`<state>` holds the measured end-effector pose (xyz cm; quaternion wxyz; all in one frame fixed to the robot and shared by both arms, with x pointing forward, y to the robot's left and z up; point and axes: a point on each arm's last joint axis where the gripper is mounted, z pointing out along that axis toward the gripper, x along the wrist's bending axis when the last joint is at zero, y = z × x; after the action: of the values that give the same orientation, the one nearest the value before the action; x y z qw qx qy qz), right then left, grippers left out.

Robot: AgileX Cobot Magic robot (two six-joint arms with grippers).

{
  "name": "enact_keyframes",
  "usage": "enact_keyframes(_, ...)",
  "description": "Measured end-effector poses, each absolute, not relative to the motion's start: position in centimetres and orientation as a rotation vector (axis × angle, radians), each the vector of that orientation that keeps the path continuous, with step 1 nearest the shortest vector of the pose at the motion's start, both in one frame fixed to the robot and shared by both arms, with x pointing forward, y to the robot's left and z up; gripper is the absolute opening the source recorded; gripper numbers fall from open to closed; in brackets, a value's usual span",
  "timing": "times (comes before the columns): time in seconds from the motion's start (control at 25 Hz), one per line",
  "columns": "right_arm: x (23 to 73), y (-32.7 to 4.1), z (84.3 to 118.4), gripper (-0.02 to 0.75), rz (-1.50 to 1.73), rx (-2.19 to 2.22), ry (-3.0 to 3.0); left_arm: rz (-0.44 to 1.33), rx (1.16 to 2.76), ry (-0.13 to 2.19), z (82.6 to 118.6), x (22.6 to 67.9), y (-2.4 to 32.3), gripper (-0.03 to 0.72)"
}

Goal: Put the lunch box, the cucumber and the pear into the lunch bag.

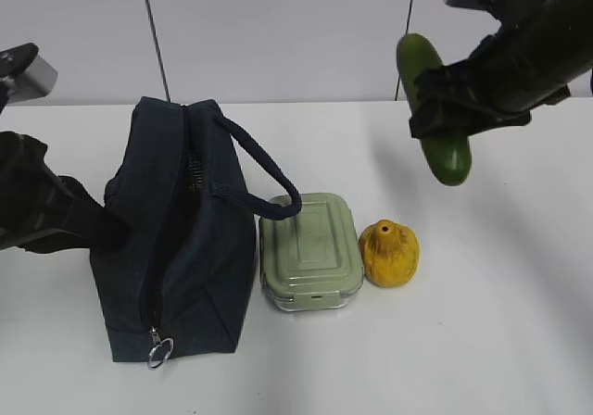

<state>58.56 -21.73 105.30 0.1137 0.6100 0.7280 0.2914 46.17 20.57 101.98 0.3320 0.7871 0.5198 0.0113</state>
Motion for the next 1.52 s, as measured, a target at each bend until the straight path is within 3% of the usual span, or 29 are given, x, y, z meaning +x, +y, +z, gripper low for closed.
enact_keyframes(0.44,55.5,-11.5,111.2,0.396,1.553,1.444,2.435,0.087,2.039,1.32,103.2,45.5,20.8,0.004)
enact_keyframes(0.68,54.1,-6.5,110.5,0.396,1.644,1.388,2.484,0.088,2.04,1.319,103.2,45.5,20.8,0.004)
enact_keyframes(1.16,56.4,-4.5,105.1,0.396,1.593,1.719,2.48,0.095,2.036,1.319,103.3,45.6,20.8,0.004)
enact_keyframes(1.52,56.6,-5.3,102.9,0.395,1.286,1.843,2.495,0.111,2.025,1.322,103.3,45.7,20.9,0.004)
